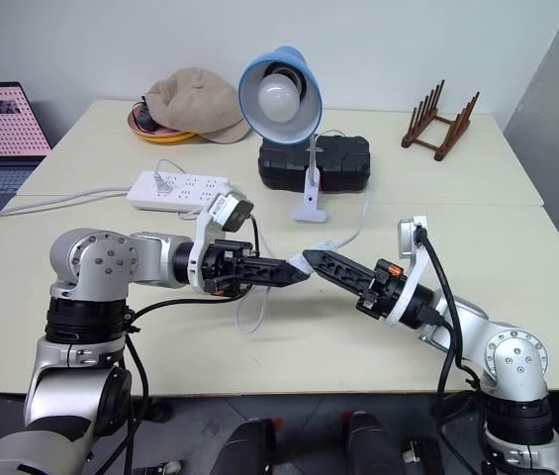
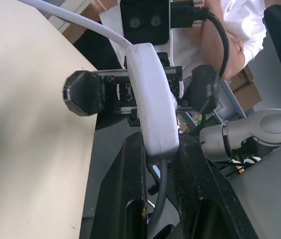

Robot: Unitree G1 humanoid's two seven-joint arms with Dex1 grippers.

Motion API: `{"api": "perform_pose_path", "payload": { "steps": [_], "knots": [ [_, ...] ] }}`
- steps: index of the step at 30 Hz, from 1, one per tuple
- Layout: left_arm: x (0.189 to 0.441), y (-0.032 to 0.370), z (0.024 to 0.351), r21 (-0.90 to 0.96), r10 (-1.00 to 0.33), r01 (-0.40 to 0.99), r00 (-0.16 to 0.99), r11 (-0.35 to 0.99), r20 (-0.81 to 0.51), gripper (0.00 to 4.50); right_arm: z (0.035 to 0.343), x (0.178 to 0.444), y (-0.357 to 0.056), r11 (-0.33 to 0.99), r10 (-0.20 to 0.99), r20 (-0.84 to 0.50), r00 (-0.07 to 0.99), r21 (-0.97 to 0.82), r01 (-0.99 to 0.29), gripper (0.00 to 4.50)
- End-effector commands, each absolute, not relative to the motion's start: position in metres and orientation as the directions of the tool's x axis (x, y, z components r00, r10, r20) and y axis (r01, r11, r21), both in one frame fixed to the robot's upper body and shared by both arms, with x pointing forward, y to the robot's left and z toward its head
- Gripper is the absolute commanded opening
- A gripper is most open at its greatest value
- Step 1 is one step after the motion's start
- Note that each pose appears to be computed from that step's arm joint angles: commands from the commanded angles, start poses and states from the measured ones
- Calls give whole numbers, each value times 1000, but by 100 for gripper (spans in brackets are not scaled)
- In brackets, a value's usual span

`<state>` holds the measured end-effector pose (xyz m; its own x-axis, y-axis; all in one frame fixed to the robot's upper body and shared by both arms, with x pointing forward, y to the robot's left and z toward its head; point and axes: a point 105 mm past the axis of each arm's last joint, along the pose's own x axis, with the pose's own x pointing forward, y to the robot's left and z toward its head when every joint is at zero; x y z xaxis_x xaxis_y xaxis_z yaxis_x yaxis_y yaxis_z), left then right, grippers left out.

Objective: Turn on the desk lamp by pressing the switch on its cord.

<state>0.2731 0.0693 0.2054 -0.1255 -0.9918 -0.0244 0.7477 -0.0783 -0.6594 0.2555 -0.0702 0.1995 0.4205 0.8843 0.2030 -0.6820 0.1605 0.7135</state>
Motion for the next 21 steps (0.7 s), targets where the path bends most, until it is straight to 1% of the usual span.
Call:
{"api": "perform_pose_path", "payload": {
  "steps": [1,2,6,9,10,12,18,21],
  "knots": [
    [270,68,217,-618,-990,777,-143,-118,8,39,210,249,-68,123,890,242,385,687,-716,283],
    [270,68,217,-618,-990,778,-144,-118,8,39,210,250,-69,125,889,243,389,688,-715,267],
    [270,67,217,-617,-989,778,-145,-118,7,39,209,249,-69,129,893,236,384,684,-718,177],
    [270,67,217,-616,-990,779,-144,-117,7,39,208,248,-69,131,895,231,383,682,-719,127],
    [270,67,217,-617,-990,779,-143,-117,6,39,208,249,-69,135,895,228,384,681,-720,99],
    [270,67,216,-614,-990,781,-144,-116,3,39,208,250,-69,142,892,227,391,680,-719,60],
    [270,66,215,-609,-989,785,-148,-116,-3,39,208,251,-71,151,892,223,394,674,-723,50],
    [273,67,211,-590,-991,803,-130,-86,-33,39,206,250,-72,183,895,195,402,661,-727,50]
  ]
}}
